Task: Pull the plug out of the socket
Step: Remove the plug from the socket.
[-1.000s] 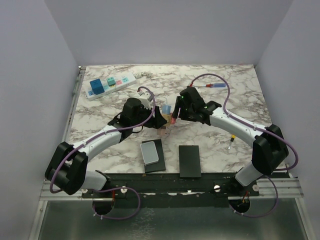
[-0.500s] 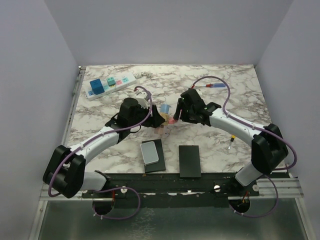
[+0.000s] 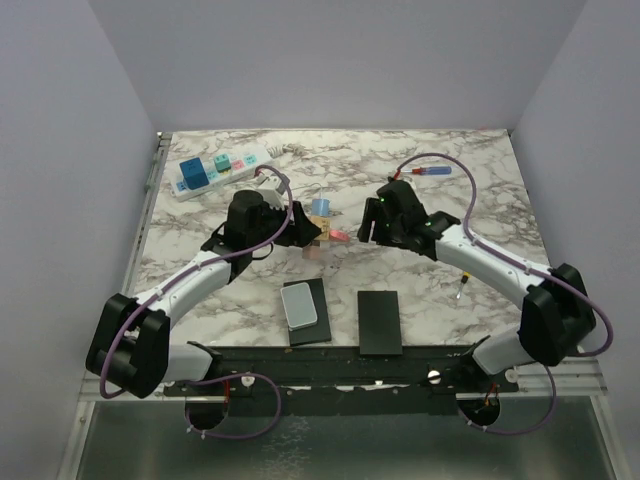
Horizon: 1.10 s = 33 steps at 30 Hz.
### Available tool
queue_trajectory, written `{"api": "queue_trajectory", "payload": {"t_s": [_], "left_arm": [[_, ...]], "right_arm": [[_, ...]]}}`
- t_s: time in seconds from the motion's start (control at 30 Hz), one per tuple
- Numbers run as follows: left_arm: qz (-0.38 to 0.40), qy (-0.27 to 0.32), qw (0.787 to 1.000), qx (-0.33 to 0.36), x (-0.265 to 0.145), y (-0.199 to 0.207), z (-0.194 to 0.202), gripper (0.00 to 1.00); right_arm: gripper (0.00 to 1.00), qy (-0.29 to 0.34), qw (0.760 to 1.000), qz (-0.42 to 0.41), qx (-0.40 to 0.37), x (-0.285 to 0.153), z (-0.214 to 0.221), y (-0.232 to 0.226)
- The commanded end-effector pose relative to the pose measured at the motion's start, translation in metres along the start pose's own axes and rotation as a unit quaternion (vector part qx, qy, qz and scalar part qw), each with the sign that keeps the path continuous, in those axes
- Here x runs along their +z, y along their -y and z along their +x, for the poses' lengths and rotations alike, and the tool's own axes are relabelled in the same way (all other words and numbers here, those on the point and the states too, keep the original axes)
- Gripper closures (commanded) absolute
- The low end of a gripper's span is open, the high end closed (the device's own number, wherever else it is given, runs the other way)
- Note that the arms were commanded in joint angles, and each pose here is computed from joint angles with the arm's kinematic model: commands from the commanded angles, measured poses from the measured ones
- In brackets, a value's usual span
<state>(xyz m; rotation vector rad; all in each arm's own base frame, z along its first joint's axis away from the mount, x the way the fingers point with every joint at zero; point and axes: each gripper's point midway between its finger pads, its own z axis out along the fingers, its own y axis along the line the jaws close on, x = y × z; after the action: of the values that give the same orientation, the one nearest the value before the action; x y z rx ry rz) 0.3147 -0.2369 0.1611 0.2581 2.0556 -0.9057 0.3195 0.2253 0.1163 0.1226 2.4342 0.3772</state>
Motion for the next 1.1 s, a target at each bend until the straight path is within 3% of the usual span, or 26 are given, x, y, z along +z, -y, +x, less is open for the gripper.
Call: {"api": "queue_trajectory", "payload": {"t_s": [0.0,0.13,0.23,0.4,0.7,1.07], "left_arm": [[0.092,0.046,0.994,0.022,-0.010,0.031,-0.046,1.00],[0.140,0.029,0.990,0.023,-0.014,0.037,-0.053,1.00],[0.171,0.015,0.985,0.021,-0.019,0.041,-0.054,1.00],[0.205,-0.003,0.978,0.029,-0.027,0.047,-0.052,1.00],[0.226,-0.026,0.973,0.036,-0.031,0.049,-0.043,1.00],[0.234,-0.033,0.971,0.035,-0.031,0.050,-0.039,1.00]], "right_arm": [[0.29,0.083,0.994,-0.032,-0.055,-0.035,-0.039,0.000],[0.29,0.147,0.970,-0.122,-0.152,-0.071,-0.049,-0.018],[0.29,0.177,0.928,-0.228,-0.237,-0.102,-0.037,-0.041],[0.29,0.169,0.900,-0.302,-0.264,-0.125,-0.022,-0.062],[0.25,0.167,0.885,-0.307,-0.308,-0.122,-0.013,-0.083],[0.22,0.188,0.881,-0.233,-0.367,-0.100,-0.022,-0.076]]}}
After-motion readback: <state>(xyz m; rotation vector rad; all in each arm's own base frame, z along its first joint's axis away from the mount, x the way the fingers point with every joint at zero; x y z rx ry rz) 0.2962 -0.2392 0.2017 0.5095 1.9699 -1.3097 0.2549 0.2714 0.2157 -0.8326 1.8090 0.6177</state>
